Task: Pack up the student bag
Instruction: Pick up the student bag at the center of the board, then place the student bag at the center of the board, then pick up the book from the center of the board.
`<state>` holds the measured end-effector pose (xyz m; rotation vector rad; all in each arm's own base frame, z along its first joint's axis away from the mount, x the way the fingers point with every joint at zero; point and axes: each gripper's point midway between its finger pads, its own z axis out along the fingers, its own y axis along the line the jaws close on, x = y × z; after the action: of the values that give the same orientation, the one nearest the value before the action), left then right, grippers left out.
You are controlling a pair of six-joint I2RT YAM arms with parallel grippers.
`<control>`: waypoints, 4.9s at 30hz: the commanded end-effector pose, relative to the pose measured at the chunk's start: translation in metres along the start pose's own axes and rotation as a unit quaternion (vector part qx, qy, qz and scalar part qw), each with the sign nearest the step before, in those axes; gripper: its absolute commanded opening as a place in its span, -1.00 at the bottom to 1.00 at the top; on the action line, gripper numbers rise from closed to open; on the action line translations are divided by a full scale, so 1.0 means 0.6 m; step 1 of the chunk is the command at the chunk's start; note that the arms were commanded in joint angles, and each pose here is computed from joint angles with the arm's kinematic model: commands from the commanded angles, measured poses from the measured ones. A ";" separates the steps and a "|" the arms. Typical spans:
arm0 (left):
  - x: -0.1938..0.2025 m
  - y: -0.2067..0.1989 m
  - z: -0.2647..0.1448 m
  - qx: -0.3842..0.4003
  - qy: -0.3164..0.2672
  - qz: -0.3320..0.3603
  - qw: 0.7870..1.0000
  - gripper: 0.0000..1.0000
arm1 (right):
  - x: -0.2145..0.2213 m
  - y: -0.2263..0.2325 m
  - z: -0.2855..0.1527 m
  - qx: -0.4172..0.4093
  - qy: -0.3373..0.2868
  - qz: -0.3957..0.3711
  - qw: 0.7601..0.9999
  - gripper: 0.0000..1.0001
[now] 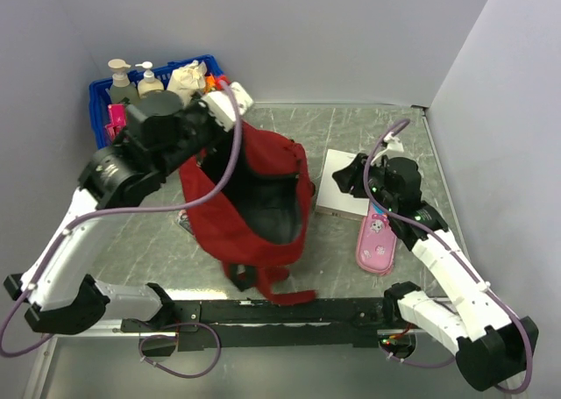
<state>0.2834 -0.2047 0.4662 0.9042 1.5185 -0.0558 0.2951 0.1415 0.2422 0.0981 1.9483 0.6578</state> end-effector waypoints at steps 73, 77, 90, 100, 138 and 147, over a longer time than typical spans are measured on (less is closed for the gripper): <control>0.288 0.172 -0.100 -0.300 0.115 -0.220 0.921 -0.98 | 0.277 0.128 0.103 -0.016 0.227 -0.018 0.974 0.22; 0.355 0.111 -0.076 -0.247 0.153 -0.232 0.928 -0.98 | 0.285 0.100 0.093 0.014 0.217 -0.003 0.976 0.22; 0.539 -0.063 0.045 -0.117 0.262 -0.241 0.927 -0.98 | 0.338 0.040 0.103 0.036 0.219 0.075 0.972 0.31; 0.553 -0.210 0.104 -0.003 0.276 -0.248 0.929 -0.98 | 0.369 0.079 0.140 -0.020 0.238 0.145 0.960 0.25; 0.691 -0.395 0.178 0.198 0.404 -0.186 0.874 -0.98 | 0.259 0.197 0.174 -0.139 0.162 0.305 0.928 0.13; 0.670 -0.386 0.181 0.201 0.387 -0.207 0.876 -0.98 | 0.311 0.140 0.190 -0.056 0.185 0.259 0.946 -0.24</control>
<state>0.3201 -0.1899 0.0362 0.8931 2.4346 -0.0866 0.2680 0.3100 0.0728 0.4952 2.3495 1.1823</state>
